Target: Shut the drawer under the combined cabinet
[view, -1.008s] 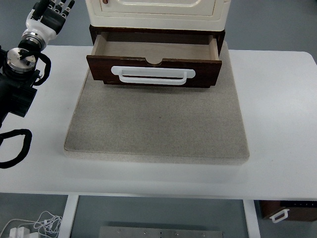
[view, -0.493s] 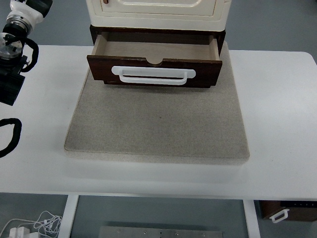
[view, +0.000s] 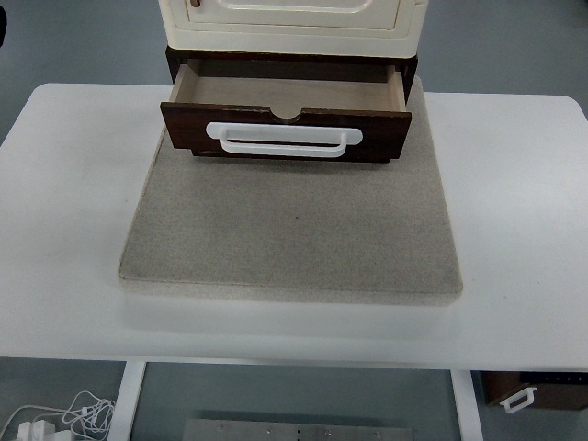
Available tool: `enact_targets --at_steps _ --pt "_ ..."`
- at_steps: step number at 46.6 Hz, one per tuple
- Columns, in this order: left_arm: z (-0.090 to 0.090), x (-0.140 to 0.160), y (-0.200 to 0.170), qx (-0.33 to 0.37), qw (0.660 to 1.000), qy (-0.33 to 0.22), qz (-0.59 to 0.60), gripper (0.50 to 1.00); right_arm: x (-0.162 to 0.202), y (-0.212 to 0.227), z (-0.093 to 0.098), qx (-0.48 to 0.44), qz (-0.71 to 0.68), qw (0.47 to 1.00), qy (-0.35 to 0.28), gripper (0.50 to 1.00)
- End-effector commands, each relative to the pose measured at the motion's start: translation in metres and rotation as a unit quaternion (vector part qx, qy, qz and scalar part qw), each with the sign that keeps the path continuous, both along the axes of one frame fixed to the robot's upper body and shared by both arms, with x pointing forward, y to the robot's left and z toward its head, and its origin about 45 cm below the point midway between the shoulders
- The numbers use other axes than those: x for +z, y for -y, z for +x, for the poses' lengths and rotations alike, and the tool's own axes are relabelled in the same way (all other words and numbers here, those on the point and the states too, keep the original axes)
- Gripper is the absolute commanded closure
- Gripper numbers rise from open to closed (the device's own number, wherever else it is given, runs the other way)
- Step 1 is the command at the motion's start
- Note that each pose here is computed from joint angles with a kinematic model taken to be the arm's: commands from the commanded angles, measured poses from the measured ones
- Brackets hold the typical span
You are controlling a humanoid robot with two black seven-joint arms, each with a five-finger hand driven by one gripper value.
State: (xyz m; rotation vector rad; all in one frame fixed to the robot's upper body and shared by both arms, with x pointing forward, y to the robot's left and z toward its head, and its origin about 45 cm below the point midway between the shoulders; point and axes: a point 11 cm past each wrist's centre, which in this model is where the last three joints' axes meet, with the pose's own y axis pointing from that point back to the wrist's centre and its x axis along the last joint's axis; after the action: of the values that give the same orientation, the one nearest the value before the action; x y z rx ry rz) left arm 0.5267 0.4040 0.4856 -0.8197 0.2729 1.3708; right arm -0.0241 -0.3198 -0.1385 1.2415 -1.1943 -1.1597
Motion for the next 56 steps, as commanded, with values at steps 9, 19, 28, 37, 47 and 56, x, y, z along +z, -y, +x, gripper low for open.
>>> enact_targets --at_steps 9,19,28,37,47,56 --pt "-0.013 0.055 0.024 -0.026 0.995 0.058 0.081 0.501 0.0 0.0 0.0 0.0 0.0 1.0 0.0 0.548" --pt "-0.025 0.091 0.056 -0.049 0.983 0.104 0.144 0.504 0.0 0.0 0.0 0.0 0.0 1.0 0.0 0.548" --pt "-0.038 0.107 0.088 -0.07 0.965 0.139 0.212 0.504 0.0 0.0 0.0 0.0 0.0 1.0 0.0 0.548" --pt "-0.058 0.124 0.125 -0.105 0.945 0.183 0.251 0.504 0.0 0.0 0.0 0.0 0.0 1.0 -0.001 0.548" --pt "-0.075 0.126 0.17 -0.141 0.913 0.212 0.318 0.504 0.0 0.0 0.0 0.0 0.0 1.0 0.0 0.548" --pt "-0.095 0.106 0.222 -0.204 0.882 0.224 0.362 0.504 0.0 0.0 0.0 0.0 0.0 1.0 0.0 0.548"
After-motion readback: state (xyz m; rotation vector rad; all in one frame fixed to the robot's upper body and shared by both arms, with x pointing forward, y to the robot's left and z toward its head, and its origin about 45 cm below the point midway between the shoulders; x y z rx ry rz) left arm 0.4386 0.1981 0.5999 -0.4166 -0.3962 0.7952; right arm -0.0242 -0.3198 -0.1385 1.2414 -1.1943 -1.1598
